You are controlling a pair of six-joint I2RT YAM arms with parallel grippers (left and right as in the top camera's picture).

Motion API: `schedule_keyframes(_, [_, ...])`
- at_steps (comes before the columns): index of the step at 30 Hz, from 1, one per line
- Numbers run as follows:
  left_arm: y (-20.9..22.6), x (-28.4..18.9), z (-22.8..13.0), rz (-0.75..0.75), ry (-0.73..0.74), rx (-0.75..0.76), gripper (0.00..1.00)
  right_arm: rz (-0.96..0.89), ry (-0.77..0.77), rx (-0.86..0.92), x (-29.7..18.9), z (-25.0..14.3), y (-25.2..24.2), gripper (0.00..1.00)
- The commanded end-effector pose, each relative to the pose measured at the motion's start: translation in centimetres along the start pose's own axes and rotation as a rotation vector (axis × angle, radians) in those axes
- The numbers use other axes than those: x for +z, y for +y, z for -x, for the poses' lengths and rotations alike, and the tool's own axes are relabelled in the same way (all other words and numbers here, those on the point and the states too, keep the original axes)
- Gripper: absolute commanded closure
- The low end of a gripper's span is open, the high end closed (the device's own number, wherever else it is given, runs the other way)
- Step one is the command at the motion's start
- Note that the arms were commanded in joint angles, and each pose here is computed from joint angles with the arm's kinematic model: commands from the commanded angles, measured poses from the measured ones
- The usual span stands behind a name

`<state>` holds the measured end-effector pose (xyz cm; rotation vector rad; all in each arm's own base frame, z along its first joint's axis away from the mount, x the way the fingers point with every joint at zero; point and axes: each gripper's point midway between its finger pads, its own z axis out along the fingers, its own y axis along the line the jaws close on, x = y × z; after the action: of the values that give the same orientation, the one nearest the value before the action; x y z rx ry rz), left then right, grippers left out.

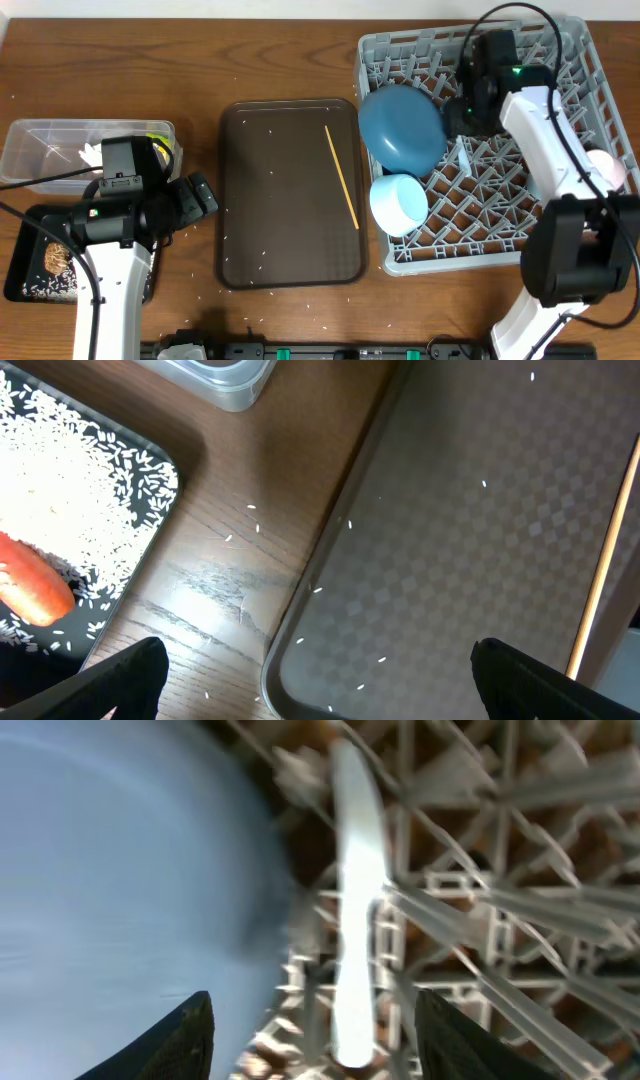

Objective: Sort waste into correct bins and load items into the dishwasher rack
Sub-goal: 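Release the knife and grasp the wooden chopstick on the brown tray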

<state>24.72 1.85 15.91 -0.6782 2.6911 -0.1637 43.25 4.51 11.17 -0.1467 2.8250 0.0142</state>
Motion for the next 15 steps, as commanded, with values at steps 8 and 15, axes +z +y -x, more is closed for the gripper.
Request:
schedule_keyframes(8, [0.0,-0.6,0.6,0.001,-0.024,-0.009,0.02,0.297,-0.166,-0.269,-6.2,0.1,19.3,0.57])
schedule_keyframes(15, [0.0,-0.6,0.6,0.001,-0.024,-0.009,0.02,0.127,-0.124,-0.262,0.3,-1.8,23.7,0.66])
